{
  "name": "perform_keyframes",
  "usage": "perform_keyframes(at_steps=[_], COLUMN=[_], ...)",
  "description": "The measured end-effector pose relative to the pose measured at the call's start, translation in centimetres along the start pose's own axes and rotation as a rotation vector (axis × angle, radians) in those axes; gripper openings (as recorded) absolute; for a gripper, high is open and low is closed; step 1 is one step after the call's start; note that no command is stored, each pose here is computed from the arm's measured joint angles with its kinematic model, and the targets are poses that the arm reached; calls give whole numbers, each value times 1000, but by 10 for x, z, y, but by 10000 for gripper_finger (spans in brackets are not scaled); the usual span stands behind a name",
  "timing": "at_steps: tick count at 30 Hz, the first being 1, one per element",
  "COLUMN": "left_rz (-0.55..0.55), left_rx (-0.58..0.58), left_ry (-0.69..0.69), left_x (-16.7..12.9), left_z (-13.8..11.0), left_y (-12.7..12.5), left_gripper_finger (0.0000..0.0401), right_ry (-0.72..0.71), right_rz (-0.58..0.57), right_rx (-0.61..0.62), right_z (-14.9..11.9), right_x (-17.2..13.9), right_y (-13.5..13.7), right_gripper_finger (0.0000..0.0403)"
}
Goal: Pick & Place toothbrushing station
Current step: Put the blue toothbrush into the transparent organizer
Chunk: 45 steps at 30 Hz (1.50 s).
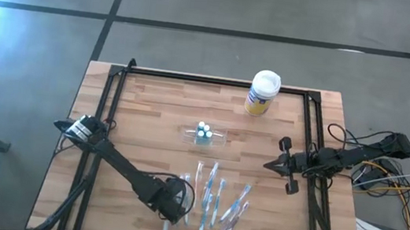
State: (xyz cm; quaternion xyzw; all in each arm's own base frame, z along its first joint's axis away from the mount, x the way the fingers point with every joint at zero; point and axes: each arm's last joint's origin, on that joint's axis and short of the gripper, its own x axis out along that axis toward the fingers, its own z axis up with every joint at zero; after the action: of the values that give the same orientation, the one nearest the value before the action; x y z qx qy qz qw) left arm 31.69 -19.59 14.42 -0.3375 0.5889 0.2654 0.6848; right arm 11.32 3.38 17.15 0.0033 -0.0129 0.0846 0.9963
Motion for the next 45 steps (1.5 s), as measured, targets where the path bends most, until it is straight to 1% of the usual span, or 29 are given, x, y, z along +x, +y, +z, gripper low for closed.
perform_keyframes(at_steps=[6,10,18,26,30,34,36,38,40,42,45], left_rz=[-2,4,4,1,6,39,48,36,27,18,30], left_rx=[43,48,20,56,89,151,175,196,213,220,240], left_ry=[0,-1,-8,-25,-44,-63,-91,-137,-192,-238,-327], left_x=[-8,-8,-8,-10,-14,-20,-25,-34,-46,-60,-82], left_z=[0,0,0,-2,-2,0,1,3,5,7,10], left_y=[2,3,3,1,0,-1,-1,-2,0,4,12], left_gripper_finger=[177,159,156,150,119,64,33,15,16,27,33], right_ry=[0,0,0,0,0,0,2,9,21,31,46], right_rz=[0,0,0,-1,0,0,0,0,0,0,-1], right_rx=[-8,-11,-14,-11,-12,-12,-10,-9,-11,-12,-3], right_z=[0,0,0,0,0,0,0,-1,-2,-3,-5], right_x=[0,0,0,0,0,0,0,1,1,2,3], right_y=[0,0,0,0,0,0,0,0,0,0,0], right_gripper_finger=[8,8,8,8,8,8,8,8,8,8,8])
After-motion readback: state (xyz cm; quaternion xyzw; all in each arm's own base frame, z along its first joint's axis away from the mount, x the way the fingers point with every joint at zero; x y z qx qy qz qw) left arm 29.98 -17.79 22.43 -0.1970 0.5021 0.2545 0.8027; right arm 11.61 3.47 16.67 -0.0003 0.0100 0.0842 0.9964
